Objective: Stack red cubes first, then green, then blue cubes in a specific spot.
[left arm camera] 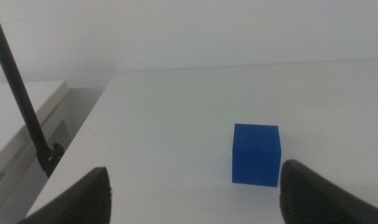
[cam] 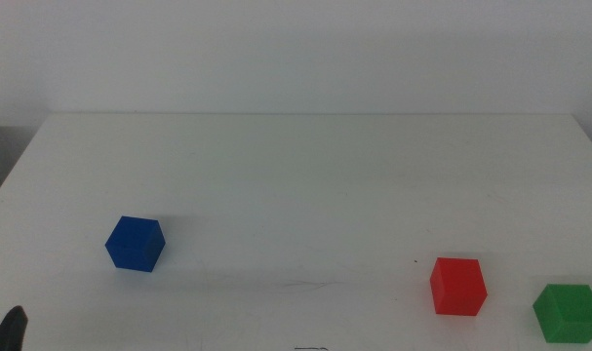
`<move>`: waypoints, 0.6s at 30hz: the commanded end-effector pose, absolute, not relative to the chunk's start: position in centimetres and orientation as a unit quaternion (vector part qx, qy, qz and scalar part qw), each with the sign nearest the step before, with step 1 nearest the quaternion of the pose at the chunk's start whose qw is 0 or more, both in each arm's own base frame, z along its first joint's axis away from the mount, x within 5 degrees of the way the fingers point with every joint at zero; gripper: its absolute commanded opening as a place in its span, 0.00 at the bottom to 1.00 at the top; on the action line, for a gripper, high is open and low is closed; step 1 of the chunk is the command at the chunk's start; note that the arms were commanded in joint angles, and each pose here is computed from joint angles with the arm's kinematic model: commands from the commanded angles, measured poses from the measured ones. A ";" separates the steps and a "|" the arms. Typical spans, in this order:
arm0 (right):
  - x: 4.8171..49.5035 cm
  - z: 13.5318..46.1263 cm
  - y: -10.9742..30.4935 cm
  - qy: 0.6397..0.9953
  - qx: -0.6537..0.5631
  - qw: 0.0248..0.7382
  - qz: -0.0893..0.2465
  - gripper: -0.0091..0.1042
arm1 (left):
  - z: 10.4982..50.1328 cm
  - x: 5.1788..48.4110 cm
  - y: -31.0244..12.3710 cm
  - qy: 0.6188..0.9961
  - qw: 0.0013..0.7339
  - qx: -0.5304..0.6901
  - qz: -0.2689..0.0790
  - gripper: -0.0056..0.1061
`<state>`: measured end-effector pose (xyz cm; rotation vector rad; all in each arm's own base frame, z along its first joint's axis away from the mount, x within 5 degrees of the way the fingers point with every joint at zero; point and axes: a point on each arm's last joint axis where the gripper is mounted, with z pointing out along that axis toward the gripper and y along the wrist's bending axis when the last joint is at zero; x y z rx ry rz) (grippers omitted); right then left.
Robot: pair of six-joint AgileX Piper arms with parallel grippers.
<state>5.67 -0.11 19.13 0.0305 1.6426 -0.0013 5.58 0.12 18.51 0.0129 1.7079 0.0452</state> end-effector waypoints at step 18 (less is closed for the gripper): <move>7.8 33.9 0.3 0.819 0.029 0.572 0.040 0.91 | 19.4 5.5 0.1 0.720 0.694 -0.001 0.013 0.87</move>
